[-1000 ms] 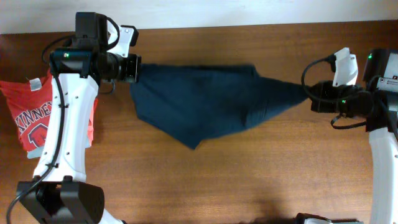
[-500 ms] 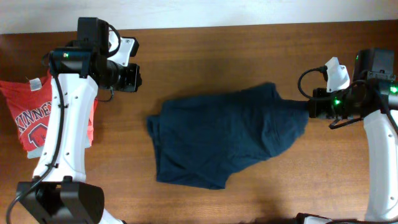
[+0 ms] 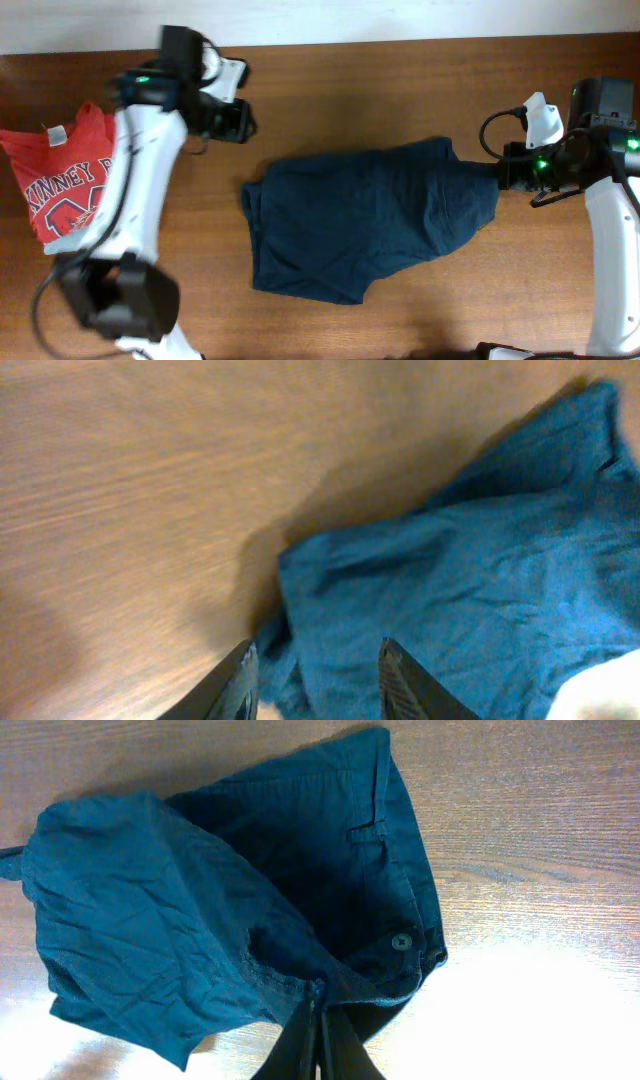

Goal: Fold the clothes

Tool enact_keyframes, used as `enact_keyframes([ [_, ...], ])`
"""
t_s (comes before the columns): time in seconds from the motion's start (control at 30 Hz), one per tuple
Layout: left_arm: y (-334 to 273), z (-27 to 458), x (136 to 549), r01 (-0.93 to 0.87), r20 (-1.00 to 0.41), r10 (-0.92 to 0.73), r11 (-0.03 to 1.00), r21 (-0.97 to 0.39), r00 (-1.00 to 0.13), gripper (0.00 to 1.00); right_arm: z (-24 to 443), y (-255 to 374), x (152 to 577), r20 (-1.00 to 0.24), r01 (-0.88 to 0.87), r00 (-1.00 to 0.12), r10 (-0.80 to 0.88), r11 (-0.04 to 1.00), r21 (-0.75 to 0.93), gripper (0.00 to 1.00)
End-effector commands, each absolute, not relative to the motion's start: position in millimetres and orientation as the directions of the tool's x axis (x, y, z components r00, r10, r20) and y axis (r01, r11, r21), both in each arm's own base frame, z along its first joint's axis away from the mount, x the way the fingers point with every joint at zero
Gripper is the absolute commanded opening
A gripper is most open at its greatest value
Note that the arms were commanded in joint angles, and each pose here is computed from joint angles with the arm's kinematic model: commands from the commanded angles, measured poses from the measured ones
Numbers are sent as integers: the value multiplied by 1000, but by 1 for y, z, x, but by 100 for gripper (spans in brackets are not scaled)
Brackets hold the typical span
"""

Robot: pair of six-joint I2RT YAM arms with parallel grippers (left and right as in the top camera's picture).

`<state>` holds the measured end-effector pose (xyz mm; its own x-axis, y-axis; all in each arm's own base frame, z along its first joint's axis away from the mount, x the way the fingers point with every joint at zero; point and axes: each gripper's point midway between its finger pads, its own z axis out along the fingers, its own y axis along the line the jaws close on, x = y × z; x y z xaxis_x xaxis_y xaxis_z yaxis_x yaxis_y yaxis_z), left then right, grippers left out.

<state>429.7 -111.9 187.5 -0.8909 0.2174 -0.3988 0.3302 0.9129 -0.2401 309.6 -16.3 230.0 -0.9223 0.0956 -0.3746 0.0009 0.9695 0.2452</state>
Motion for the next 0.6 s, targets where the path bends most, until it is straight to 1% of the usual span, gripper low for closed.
enact_keyframes([
  [0.0,-131,128,438,327,-287,245,901,-285,-926,39,234,-20,310,-389,-3,-917,89,973,230,4],
  [0.03,-132,108,440,289,-243,220,910,-299,-945,39,234,-20,310,-387,-2,-918,90,973,230,4],
  [0.13,-127,70,447,219,-172,171,922,-320,-970,39,234,-20,309,-383,-1,-920,90,973,231,4],
  [0.27,-133,45,450,196,-136,154,897,-397,-979,39,234,-20,309,-384,-1,-919,90,973,231,4],
  [0.57,-147,6,438,163,-39,163,875,-456,-986,40,234,-20,309,-384,-1,-919,90,973,231,4],
])
